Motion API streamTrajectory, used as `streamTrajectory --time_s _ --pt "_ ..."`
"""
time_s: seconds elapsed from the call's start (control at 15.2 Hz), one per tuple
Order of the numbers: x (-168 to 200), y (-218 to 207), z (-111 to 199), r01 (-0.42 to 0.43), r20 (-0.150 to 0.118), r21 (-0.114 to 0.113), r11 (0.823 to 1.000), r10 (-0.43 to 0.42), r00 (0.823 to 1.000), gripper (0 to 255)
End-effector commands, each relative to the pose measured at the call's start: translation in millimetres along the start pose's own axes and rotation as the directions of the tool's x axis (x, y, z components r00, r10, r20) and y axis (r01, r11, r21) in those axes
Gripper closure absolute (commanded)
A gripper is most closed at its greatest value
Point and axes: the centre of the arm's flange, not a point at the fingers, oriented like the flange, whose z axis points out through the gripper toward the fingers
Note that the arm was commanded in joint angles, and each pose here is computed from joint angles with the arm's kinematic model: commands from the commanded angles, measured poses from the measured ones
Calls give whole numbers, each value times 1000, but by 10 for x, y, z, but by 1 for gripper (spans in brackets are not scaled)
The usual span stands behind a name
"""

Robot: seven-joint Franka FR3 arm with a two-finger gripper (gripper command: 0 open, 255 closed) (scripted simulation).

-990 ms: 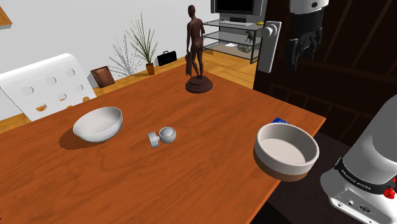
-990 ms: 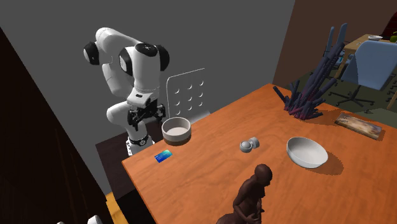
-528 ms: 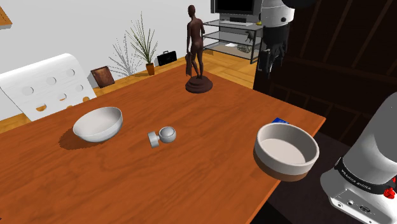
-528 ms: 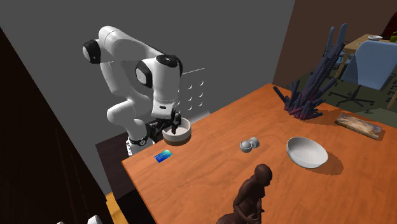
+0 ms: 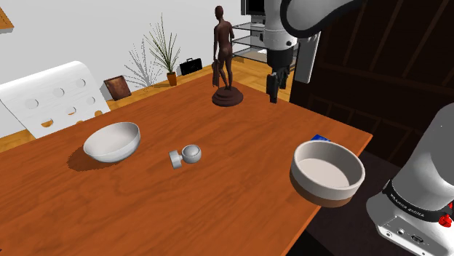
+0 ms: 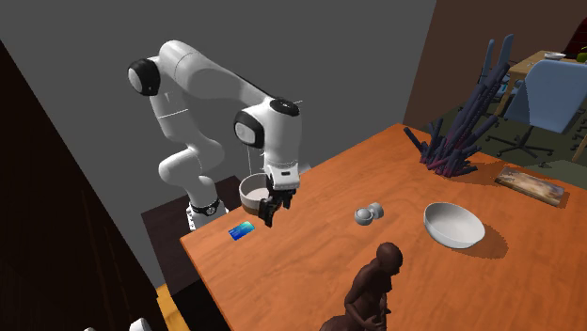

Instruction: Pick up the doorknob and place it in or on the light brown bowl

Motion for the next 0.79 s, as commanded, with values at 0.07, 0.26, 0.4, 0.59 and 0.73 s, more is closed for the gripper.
streamTrajectory --time_s 0.07,0.26,0.4,0.59,0.73 --pt "272 -178 77 93 -28 1 996 -93 995 0" --pt "531 -412 168 183 -55 0 983 -183 982 0" --pt "693 -580 224 242 -73 -2 970 -242 968 0" --pt "917 -851 304 329 -99 -8 944 -328 939 0" --pt "1054 -1043 353 386 -116 -13 922 -385 916 0"
